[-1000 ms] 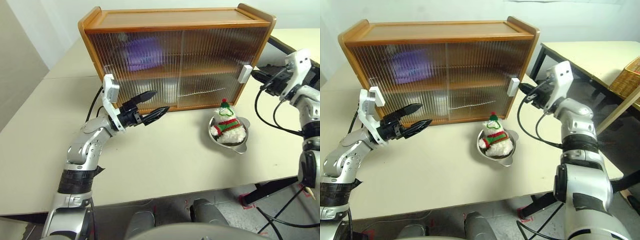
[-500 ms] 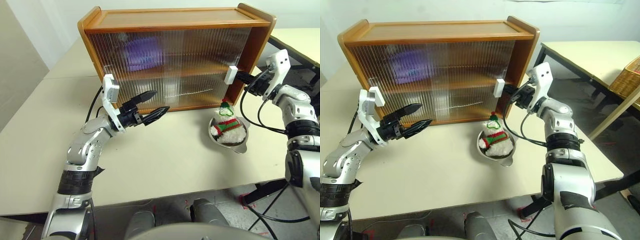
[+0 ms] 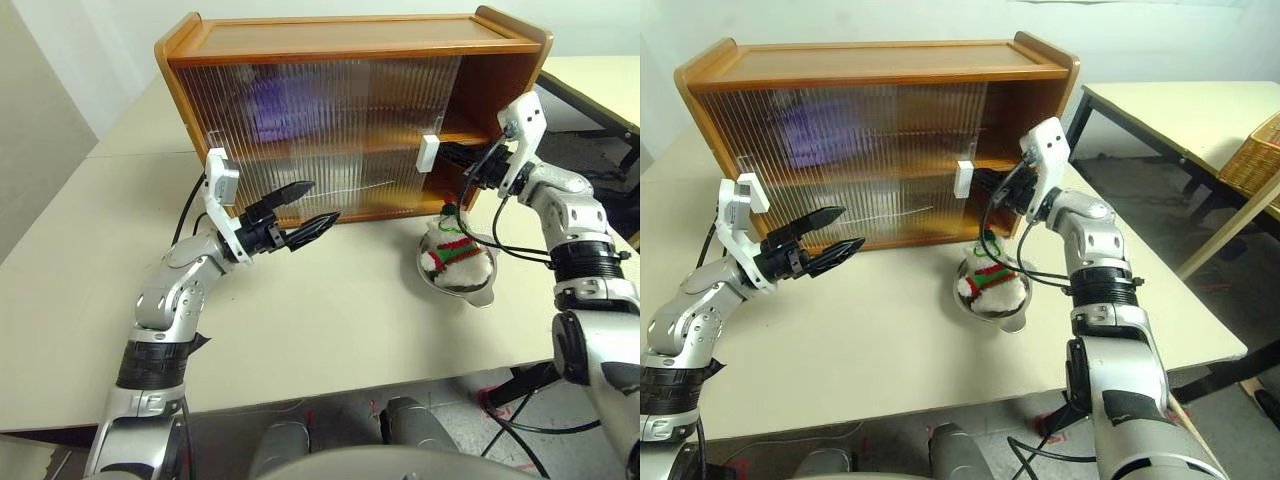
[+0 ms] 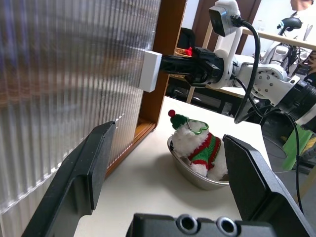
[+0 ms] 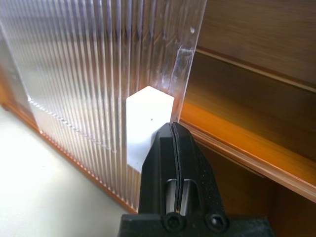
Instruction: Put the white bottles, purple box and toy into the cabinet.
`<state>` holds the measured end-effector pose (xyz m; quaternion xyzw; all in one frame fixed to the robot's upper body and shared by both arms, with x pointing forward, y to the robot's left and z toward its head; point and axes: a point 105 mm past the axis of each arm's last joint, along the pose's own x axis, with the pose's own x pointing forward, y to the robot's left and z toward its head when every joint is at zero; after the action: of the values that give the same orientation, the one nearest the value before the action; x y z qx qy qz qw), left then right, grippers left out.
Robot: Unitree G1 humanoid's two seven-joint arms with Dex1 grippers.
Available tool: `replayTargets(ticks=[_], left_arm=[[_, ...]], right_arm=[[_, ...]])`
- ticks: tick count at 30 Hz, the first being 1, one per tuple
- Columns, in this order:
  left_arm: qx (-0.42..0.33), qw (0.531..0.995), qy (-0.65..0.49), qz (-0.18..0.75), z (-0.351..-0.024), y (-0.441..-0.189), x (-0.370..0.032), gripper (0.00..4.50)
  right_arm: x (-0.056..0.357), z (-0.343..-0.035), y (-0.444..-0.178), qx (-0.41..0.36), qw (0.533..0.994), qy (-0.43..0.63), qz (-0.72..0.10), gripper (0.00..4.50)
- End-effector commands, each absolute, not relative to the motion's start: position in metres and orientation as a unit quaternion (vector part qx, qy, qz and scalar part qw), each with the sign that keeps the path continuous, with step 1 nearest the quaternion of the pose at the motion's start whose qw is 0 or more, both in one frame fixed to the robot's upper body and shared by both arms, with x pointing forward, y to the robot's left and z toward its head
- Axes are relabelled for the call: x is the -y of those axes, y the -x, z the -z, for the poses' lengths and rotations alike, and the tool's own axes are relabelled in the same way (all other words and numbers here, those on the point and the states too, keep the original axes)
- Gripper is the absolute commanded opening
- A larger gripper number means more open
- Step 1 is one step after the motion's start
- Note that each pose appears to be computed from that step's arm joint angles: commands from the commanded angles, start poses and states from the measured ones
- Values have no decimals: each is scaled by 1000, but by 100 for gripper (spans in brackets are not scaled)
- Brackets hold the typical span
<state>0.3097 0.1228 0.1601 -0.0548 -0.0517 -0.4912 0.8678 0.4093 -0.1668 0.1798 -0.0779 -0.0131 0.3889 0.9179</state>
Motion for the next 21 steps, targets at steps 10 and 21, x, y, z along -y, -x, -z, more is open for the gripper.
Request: replayTargets(ticks=[10, 21], left_arm=[[56, 867, 49, 492, -162, -310, -120, 450], [56, 868, 50, 491, -162, -309, -120, 450]], right_arm=[[138, -170, -406, 5, 909, 62, -412, 4], [109, -177, -409, 18, 900, 43, -433, 4]])
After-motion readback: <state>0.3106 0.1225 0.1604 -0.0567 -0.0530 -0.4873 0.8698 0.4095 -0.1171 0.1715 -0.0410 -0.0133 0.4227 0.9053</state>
